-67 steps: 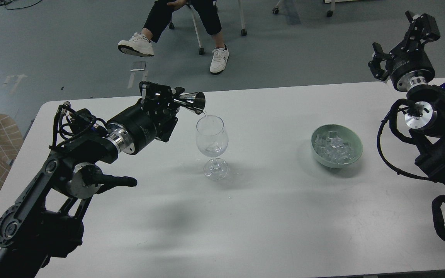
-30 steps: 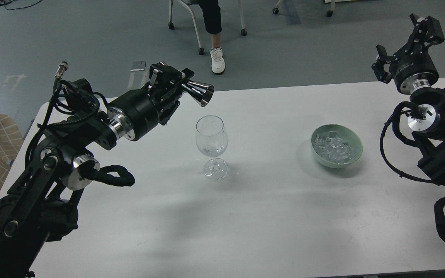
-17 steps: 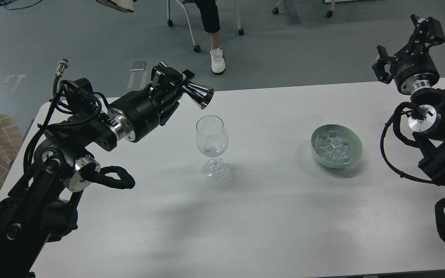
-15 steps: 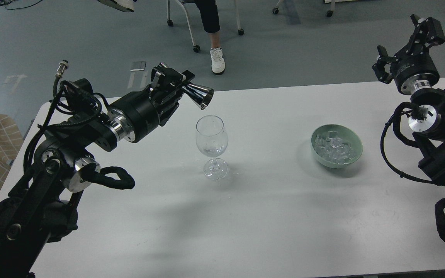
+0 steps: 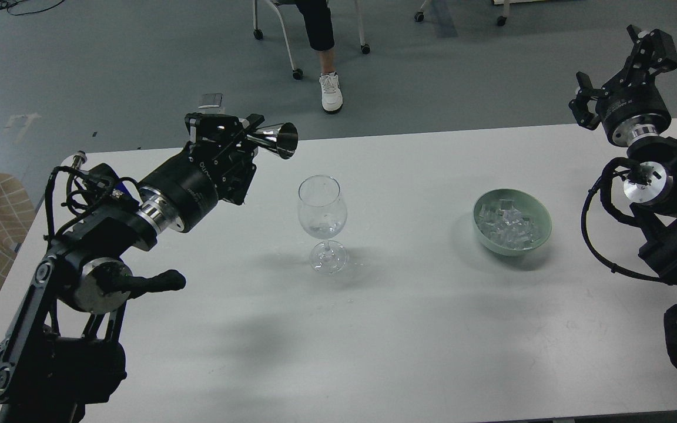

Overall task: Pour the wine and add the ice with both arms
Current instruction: 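Bring the jigger upright back toward its table spot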

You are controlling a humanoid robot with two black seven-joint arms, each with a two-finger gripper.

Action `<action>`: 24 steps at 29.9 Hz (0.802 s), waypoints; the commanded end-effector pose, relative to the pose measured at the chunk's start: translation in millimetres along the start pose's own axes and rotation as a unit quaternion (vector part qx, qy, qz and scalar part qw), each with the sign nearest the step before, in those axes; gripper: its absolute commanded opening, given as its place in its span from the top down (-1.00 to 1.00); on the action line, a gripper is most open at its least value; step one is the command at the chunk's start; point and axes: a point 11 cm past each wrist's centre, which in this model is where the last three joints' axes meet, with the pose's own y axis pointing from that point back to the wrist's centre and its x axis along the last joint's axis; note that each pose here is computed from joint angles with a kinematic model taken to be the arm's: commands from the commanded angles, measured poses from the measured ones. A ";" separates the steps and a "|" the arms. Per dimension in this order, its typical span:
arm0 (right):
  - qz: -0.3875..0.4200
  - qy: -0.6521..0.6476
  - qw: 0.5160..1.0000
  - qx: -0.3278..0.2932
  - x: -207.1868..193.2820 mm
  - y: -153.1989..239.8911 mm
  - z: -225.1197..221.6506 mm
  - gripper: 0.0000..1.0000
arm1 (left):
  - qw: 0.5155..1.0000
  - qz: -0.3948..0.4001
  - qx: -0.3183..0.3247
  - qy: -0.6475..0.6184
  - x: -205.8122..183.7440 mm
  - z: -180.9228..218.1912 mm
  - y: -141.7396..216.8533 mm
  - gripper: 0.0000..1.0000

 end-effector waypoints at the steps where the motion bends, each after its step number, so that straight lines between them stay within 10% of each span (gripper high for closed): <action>1: 0.000 0.000 1.000 0.000 -0.2 0.1 0.5 -1.00 | 0.994 0.001 -0.053 0.092 13.8 15.5 12.2 0.82; 24: 0.003 0.004 1.000 -0.004 -9.1 0.7 7.0 -1.00 | 0.828 0.144 -0.152 0.521 156.7 -54.6 61.7 0.86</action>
